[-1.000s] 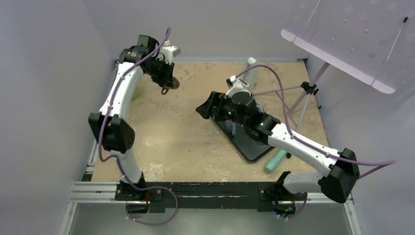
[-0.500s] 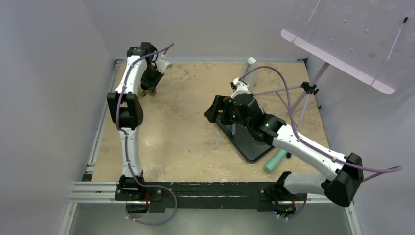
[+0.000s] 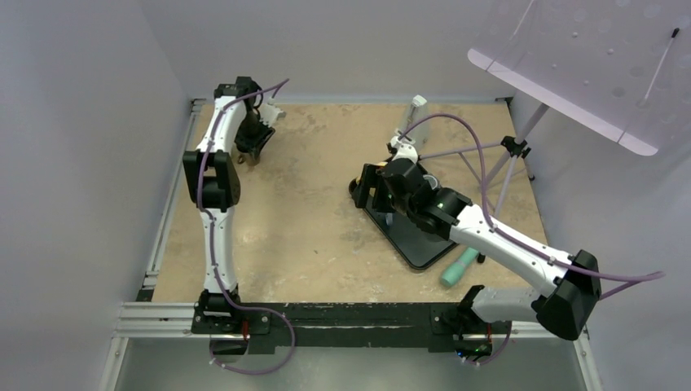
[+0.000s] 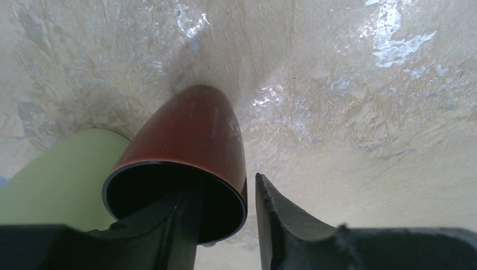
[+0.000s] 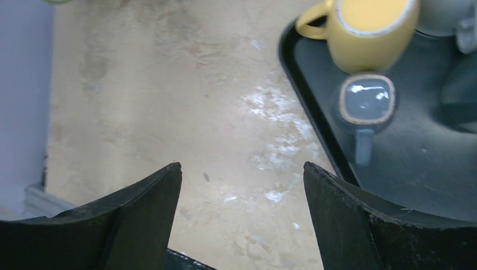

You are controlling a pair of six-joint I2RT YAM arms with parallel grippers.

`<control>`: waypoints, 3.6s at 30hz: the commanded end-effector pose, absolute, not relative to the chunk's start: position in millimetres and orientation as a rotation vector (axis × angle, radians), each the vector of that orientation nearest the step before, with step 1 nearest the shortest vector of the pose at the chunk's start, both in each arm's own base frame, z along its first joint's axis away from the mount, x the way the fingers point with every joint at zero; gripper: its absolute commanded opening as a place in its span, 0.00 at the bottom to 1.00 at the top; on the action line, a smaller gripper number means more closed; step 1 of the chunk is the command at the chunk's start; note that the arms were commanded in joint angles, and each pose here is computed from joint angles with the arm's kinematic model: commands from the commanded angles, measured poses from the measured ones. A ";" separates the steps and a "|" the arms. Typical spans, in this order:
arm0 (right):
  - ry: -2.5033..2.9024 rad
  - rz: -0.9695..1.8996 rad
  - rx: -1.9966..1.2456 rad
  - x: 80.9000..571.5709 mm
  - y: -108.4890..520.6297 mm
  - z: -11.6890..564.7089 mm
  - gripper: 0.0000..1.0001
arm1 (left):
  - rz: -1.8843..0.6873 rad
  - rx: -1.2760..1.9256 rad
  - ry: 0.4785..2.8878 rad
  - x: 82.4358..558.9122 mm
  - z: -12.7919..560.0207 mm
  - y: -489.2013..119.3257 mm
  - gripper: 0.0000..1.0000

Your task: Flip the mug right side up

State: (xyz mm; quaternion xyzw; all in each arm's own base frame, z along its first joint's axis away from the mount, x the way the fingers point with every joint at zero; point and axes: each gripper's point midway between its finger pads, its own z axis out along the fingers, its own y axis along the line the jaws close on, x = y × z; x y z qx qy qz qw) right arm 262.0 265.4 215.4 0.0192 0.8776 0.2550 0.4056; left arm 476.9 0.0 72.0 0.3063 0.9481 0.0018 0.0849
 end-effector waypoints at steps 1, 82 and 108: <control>2.290 0.336 0.152 270.4 228.8 187.4 0.81 | 0.075 0.876 2.723 492.7 106.2 8.3 0.48; 1.432 1.556 -0.115 240.0 333.5 441.4 0.00 | -1.380 0.629 1.884 271.6 418.7 -208.8 0.70; 1.749 1.488 -0.226 259.2 378.6 363.4 0.84 | -0.827 0.702 1.942 287.3 385.8 -180.6 0.00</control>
